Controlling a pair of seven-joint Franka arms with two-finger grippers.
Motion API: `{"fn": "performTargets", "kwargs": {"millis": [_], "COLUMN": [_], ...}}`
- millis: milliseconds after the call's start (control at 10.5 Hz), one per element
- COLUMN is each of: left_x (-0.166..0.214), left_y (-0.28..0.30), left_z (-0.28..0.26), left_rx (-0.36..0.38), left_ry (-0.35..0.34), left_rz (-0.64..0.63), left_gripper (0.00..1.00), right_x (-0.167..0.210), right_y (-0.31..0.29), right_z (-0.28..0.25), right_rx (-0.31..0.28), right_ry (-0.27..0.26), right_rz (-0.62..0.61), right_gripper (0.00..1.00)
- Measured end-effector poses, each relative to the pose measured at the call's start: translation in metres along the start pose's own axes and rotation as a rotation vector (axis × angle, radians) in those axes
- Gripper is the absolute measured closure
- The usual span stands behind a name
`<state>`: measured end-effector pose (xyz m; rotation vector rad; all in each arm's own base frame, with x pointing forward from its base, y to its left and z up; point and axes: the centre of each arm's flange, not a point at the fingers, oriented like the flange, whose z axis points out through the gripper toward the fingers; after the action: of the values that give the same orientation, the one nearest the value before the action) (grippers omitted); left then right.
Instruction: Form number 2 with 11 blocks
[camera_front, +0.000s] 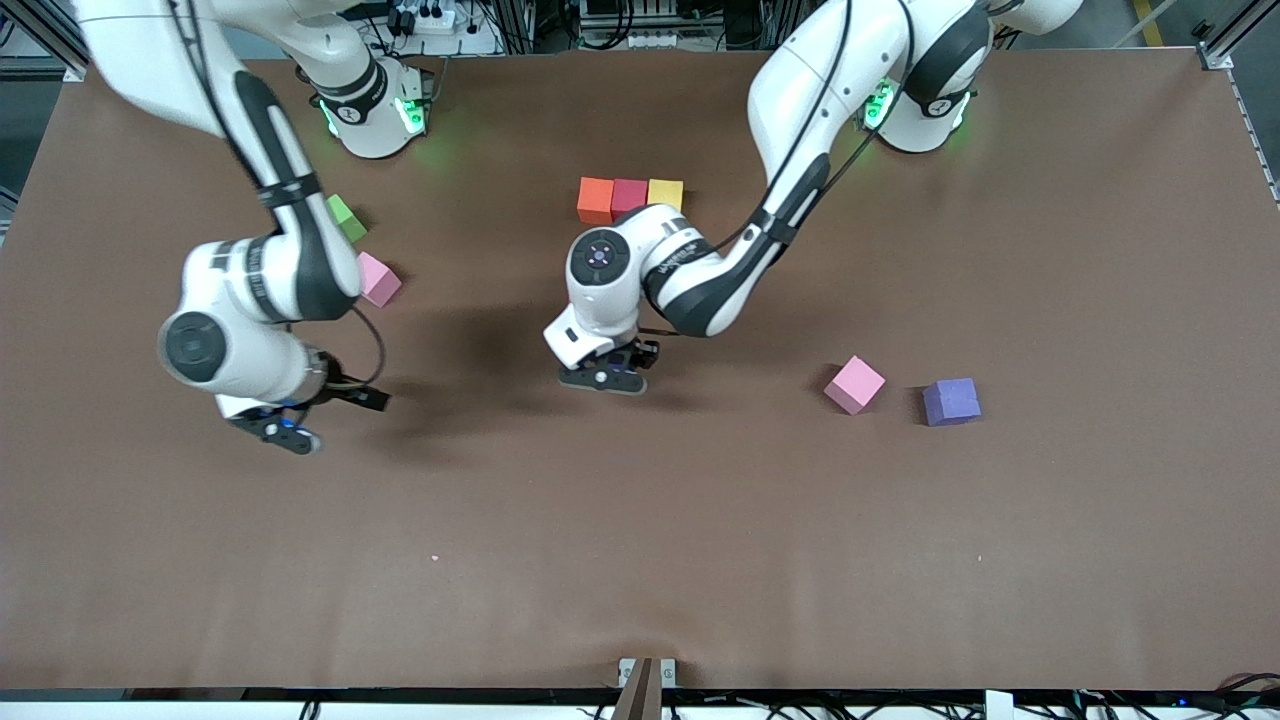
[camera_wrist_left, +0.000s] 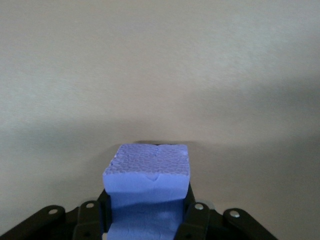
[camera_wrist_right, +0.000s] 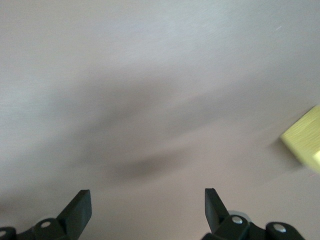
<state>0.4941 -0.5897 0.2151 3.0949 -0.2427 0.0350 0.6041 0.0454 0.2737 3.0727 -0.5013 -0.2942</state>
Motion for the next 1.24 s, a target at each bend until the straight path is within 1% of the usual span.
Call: {"fn": "performTargets", "kwargs": {"millis": [95, 381, 476, 571, 761, 856, 1047, 1237], "left_x": [-0.004, -0.009, -0.013, -0.016, -0.021, -0.024, -0.028, -0.028], "left_y": [0.006, 0.014, 0.018, 0.022, 0.026, 0.028, 0.032, 0.032], "left_z": [-0.001, -0.003, -0.001, 0.000, 0.003, 0.006, 0.010, 0.010], "left_rx": [-0.015, -0.029, -0.029, -0.030, -0.029, -0.027, -0.023, -0.022], "left_ry": [-0.009, -0.015, -0.016, -0.016, -0.019, -0.022, -0.026, -0.024], "left_rz": [-0.009, -0.062, -0.084, -0.120, -0.171, -0.172, -0.167, -0.166], "left_gripper": [0.46, 0.46, 0.46, 0.46, 0.46, 0.46, 0.46, 0.46], "right_x": [0.009, 0.029, 0.030, 0.027, 0.004, -0.007, -0.012, -0.013], "right_y": [0.028, 0.122, 0.146, 0.158, 0.159, 0.161, 0.177, 0.190], "right_z": [0.001, 0.009, 0.016, 0.024, 0.053, 0.066, 0.072, 0.075], "right_rx": [0.003, 0.021, 0.007, -0.022, -0.081, -0.091, -0.094, -0.090], "right_ry": [-0.016, -0.044, -0.057, -0.050, 0.025, 0.049, 0.066, 0.058], "right_rz": [-0.087, -0.433, -0.518, -0.567, -0.644, -0.685, -0.753, -0.772], "right_gripper": [0.00, 0.00, 0.00, 0.00, 0.00, 0.00, 0.00, 0.00]}}
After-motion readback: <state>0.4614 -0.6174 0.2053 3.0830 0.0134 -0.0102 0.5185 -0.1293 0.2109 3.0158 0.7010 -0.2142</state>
